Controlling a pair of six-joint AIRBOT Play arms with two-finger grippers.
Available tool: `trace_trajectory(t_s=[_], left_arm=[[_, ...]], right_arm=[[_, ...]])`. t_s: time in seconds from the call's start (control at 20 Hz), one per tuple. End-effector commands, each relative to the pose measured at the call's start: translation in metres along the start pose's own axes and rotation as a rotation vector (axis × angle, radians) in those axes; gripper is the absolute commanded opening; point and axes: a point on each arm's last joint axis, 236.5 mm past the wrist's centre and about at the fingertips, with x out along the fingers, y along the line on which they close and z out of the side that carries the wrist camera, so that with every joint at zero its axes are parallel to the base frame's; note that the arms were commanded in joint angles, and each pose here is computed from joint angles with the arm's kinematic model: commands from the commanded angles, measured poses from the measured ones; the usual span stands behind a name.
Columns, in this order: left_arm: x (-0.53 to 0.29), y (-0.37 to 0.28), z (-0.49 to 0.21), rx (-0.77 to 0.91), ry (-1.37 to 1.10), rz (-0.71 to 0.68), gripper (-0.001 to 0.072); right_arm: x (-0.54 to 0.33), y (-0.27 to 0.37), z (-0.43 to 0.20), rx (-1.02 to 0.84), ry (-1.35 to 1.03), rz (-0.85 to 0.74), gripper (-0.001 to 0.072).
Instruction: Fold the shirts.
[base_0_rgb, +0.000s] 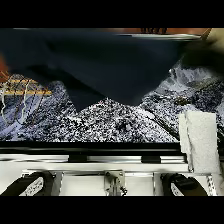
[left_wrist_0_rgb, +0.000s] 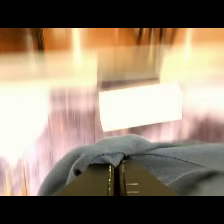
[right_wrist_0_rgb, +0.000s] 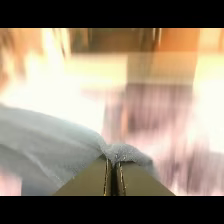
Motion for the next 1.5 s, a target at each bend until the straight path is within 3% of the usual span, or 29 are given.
trace_trajectory(t_s=[0.0, 0.2, 0.45, 0.6, 0.85, 1.05, 1.3, 1.45], left_arm=[[-0.140, -0.057, 0.105, 0.060, -0.383, -0.011, 0.0033], [-0.192, -0.066, 0.126, 0.108, -0.517, 0.037, 0.0033], [-0.112, -0.023, 0.115, 0.072, -0.413, 0.084, 0.0033], [-0.022, 0.009, 0.046, 0.030, -0.117, 0.076, 0.0033], [0.104, 0.056, -0.096, -0.057, 0.319, 0.041, 0.0033], [0.196, 0.090, -0.187, -0.154, 0.452, 0.036, 0.0033], [0.271, 0.081, -0.296, -0.289, 0.582, -0.035, 0.0034], [0.289, 0.052, -0.353, -0.352, 0.695, -0.104, 0.0035]], right_arm=[[-0.125, 0.035, 0.114, -0.061, -0.354, 0.021, 0.0072], [-0.147, 0.032, 0.122, -0.048, -0.396, -0.007, 0.0072], [-0.085, -0.006, 0.118, -0.079, -0.351, -0.123, 0.0072], [-0.010, -0.038, 0.065, -0.041, -0.138, -0.187, 0.0072], [0.117, -0.109, -0.073, -0.040, 0.287, -0.339, 0.0072], [0.205, -0.156, -0.144, -0.089, 0.340, -0.411, 0.0073], [0.246, -0.214, -0.230, 0.256, 0.375, -0.538, 0.0073], [0.243, -0.230, -0.285, 0.356, 0.500, -0.592, 0.0073]])
